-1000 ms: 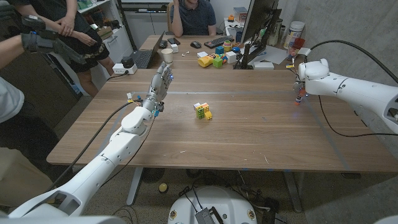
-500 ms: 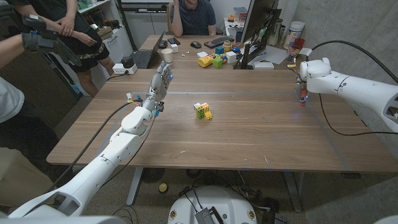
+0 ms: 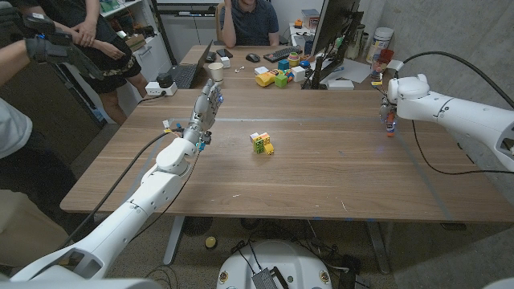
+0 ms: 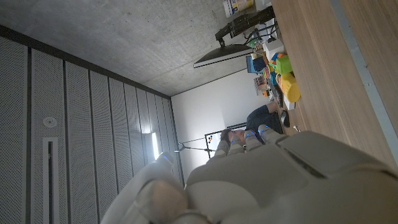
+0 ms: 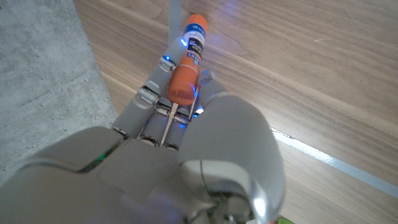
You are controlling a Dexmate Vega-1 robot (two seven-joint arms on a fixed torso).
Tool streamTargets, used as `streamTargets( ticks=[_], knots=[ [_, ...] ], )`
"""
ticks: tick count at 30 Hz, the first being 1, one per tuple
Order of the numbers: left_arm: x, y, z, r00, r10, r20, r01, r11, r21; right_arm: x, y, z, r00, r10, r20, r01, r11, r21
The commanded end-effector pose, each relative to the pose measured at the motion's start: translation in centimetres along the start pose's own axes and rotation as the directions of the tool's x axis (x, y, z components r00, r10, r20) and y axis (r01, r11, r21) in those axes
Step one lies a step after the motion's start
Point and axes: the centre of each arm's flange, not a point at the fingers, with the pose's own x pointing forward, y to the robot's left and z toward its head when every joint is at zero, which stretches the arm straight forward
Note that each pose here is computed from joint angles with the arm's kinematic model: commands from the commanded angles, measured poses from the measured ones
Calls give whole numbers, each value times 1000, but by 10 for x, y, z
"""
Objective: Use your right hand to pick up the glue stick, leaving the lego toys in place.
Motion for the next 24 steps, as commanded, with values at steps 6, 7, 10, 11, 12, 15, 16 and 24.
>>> streamTargets(
  ticks=[6,7,10,11,12,15,16,24],
  knots=[
    [-3,0,-6,1000,-6,-19,5,1000,-14,-13,-18,-2,999,-47,-1,47,999,-1],
    [-4,0,-6,1000,-5,-19,5,1000,-14,-14,-19,-3,999,-50,2,50,999,1],
    [-6,0,-6,1000,-12,-20,12,1000,-16,-16,-20,-3,999,-52,3,52,999,2],
    [-7,0,-6,1000,-13,-22,13,1000,-15,-16,-21,-3,999,-48,4,48,999,0],
    [-7,0,-6,1000,-15,-23,14,1000,-15,-17,-21,-3,999,-45,9,45,999,2],
    [-8,0,-6,1000,-16,-26,15,1000,-14,-19,-24,-3,999,-45,16,45,999,2],
    [-9,0,-7,1000,-17,-25,16,1000,-15,-21,-25,-3,999,-45,24,45,999,7],
    [-13,-1,-8,1000,-14,-21,14,1000,-19,-38,-36,-3,997,-65,43,65,998,6]
  ],
)
